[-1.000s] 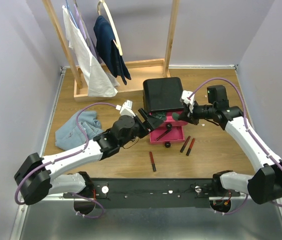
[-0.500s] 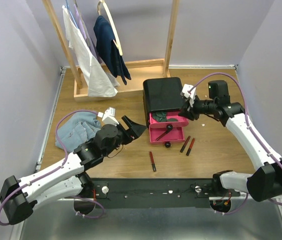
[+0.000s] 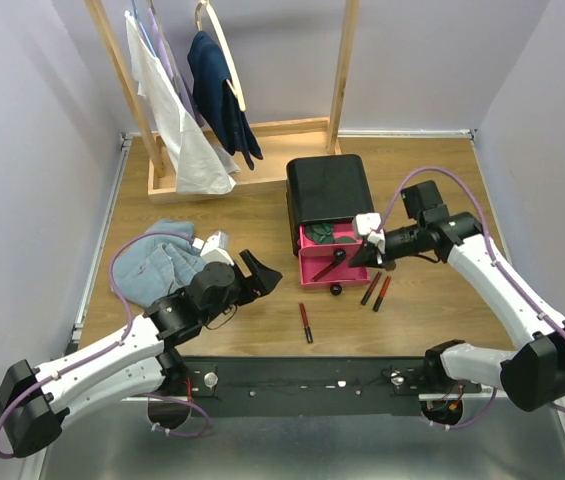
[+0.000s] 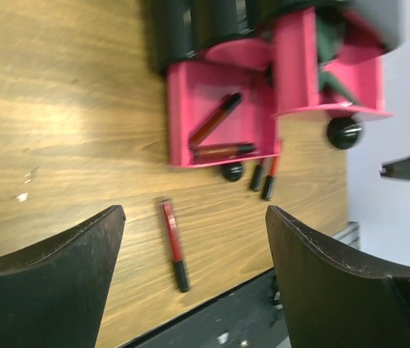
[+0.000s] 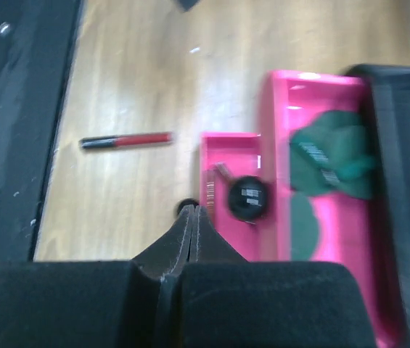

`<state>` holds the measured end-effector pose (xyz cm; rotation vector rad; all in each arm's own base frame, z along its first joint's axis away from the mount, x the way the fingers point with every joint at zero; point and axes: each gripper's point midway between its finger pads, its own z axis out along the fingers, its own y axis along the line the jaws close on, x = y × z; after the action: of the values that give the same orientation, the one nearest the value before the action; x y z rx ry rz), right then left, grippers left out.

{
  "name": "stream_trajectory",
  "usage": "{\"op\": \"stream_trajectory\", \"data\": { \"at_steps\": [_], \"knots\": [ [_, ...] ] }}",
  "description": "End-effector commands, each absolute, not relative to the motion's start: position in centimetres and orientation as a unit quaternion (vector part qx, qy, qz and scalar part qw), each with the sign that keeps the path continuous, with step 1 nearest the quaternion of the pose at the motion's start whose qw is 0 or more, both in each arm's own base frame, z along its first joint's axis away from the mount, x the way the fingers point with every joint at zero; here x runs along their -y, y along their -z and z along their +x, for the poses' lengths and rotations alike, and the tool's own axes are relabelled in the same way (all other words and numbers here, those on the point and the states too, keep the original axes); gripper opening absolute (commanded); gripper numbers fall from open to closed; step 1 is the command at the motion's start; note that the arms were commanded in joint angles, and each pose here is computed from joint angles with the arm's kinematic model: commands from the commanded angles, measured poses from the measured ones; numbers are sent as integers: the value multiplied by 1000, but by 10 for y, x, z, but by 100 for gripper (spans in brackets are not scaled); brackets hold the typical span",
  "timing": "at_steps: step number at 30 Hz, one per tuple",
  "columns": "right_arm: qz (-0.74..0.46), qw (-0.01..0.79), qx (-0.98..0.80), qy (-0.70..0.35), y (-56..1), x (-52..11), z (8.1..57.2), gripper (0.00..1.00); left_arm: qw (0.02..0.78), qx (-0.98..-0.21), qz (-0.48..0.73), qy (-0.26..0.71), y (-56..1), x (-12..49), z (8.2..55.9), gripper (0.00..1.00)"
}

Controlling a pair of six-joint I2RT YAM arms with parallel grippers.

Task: Organize the makeup
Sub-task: Close the drawer in the storage box.

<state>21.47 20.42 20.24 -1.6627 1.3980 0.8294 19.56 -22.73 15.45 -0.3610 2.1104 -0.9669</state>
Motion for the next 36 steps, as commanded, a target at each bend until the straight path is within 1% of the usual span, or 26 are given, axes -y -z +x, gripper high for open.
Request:
{"op": "stream_trajectory", "data": {
  "at_steps": [1, 2, 4, 7, 8, 10, 11, 12, 14, 15, 17, 18, 24, 27, 28, 32, 33, 36],
  "knots": [
    [-672, 357, -577, -296, -168, -198, 205, 0, 378, -838, -144, 365, -135, 218, 190, 88],
    [-668, 369, -582, -281, -168, -200, 215, 1, 377, -838, -146, 367, -135, 218, 189, 88],
    [-658, 359, -611, -255, -155, -195, 225, 1, 376, -838, -148, 367, -131, 216, 188, 88],
    [-638, 378, -636, -215, -151, -194, 249, 1, 374, -838, -146, 370, -131, 217, 186, 88],
    [-633, 395, -639, -187, -153, -193, 264, 1, 374, -839, -142, 370, -131, 217, 186, 88],
    [-613, 408, -655, -173, -157, -194, 279, 1, 374, -836, -134, 378, -133, 220, 185, 88],
    [-604, 427, -655, -154, -164, -194, 292, 1, 374, -836, -131, 380, -133, 221, 185, 88],
    [-590, 434, -664, -152, -167, -195, 299, 2, 374, -836, -127, 382, -132, 222, 184, 88],
    [-570, 456, -671, -131, -175, -196, 318, 9, 371, -835, -122, 387, -132, 224, 183, 88],
    [-552, 463, -681, -128, -178, -196, 323, 19, 371, -836, -120, 386, -132, 225, 183, 88],
    [-534, 474, -692, -111, -181, -194, 338, 25, 368, -837, -117, 387, -132, 227, 183, 88],
    [-528, 476, -695, -111, -182, -195, 340, 30, 366, -839, -115, 386, -130, 227, 182, 88],
    [-514, 472, -705, -126, -181, -198, 339, 45, 351, -849, -93, 383, -124, 235, 180, 87],
    [-523, 454, -704, -155, -182, -200, 323, 44, 343, -855, -83, 380, -123, 241, 181, 85],
    [-533, 457, -693, -161, -191, -202, 316, 43, 342, -854, -81, 384, -127, 244, 181, 83],
    [-543, 441, -688, -192, -195, -198, 285, 43, 321, -861, -77, 388, -124, 259, 179, 77],
    [-541, 440, -690, -195, -194, -197, 281, 43, 309, -869, -74, 379, -116, 262, 177, 75],
    [-504, 446, -711, -203, -192, -186, 275, 43, 293, -882, -60, 364, -110, 278, 167, 73]
  ]
}}
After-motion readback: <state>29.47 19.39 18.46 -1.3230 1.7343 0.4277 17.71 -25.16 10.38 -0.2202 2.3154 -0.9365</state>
